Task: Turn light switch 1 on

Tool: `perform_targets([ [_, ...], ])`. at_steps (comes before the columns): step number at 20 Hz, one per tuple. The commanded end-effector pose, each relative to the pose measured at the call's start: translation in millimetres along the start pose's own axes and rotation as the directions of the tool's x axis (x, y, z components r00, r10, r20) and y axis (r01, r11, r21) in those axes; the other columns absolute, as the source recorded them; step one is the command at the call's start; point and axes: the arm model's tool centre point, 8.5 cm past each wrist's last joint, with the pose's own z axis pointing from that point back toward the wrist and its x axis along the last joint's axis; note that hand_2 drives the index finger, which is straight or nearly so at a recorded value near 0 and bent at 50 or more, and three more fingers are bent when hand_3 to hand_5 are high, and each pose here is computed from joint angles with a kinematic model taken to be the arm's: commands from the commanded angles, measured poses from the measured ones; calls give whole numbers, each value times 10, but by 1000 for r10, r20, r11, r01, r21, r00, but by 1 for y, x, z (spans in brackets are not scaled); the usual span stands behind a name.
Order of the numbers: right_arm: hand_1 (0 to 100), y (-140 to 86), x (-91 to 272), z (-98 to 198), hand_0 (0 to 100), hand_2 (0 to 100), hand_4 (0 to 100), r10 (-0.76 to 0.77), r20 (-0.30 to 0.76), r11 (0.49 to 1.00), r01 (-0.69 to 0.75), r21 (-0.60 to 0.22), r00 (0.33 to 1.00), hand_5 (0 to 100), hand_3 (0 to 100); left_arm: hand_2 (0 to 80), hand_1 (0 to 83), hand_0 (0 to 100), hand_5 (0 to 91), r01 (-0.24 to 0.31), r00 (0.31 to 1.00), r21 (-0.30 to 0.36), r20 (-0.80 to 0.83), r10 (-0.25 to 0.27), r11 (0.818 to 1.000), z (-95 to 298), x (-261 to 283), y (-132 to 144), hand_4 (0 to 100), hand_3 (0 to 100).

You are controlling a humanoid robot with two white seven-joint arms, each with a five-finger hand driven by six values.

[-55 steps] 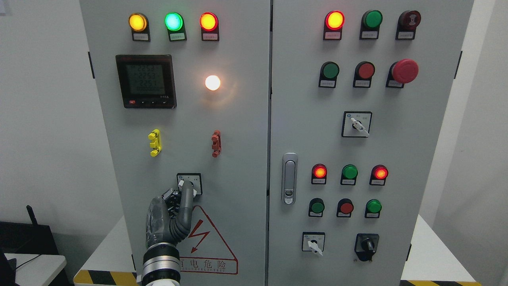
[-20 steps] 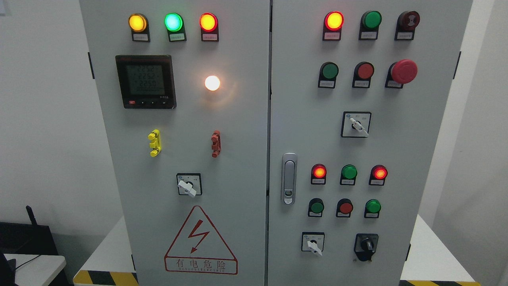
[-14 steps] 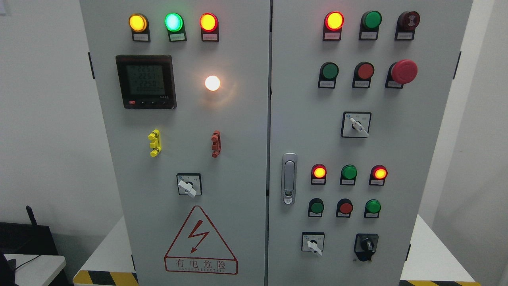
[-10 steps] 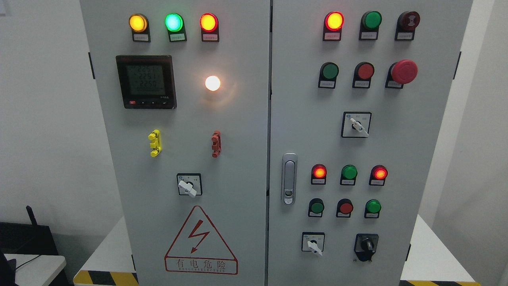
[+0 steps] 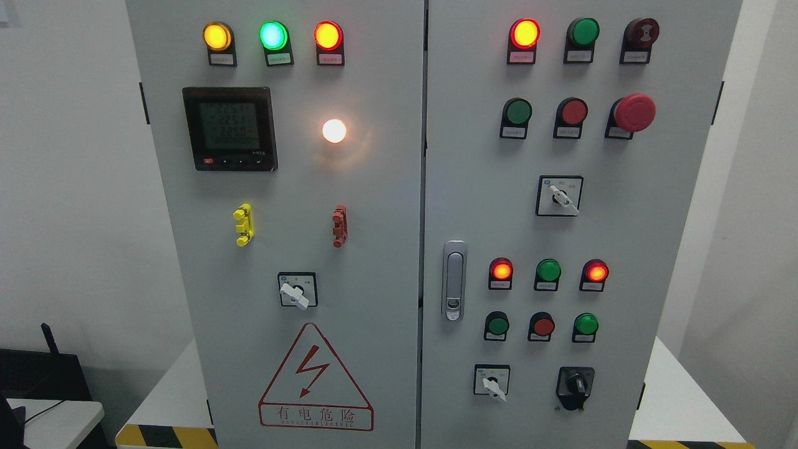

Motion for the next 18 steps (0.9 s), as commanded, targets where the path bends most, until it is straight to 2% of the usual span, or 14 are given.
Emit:
perform_targets([
  [1, 389, 1, 0, 0, 120, 0, 0, -6, 0, 1000, 6, 3, 1000, 0, 0, 0, 96, 264, 0, 87, 875, -205, -453, -173, 975, 47, -121, -27, 0, 0],
  [2, 389, 1, 0, 0, 120, 0, 0, -6, 0, 1000, 6, 3, 1000, 0, 0, 0, 96, 263, 0, 111, 865, -233, -455, -209, 966, 45, -120, -33, 0, 0],
  [3, 389, 1, 0, 0, 120, 0, 0, -6, 0, 1000, 6, 3, 1000, 0, 0, 0, 92, 261, 0, 113, 862, -247, -458, -219, 962, 43, -118, -39, 0, 0],
  [10, 389, 1, 0, 0, 120, 0, 0, -6, 0, 1000, 6, 3, 1000, 0, 0, 0, 21, 237, 0, 99, 857, -272, -465, -220, 957, 22, -94, -65, 0, 0],
  [18, 389, 1, 0, 0, 120, 0, 0, -6, 0, 1000, 6, 3, 1000, 0, 0, 0, 12, 223, 0, 129, 867, -258, -439, -235, 957, 6, -72, -65, 0, 0],
])
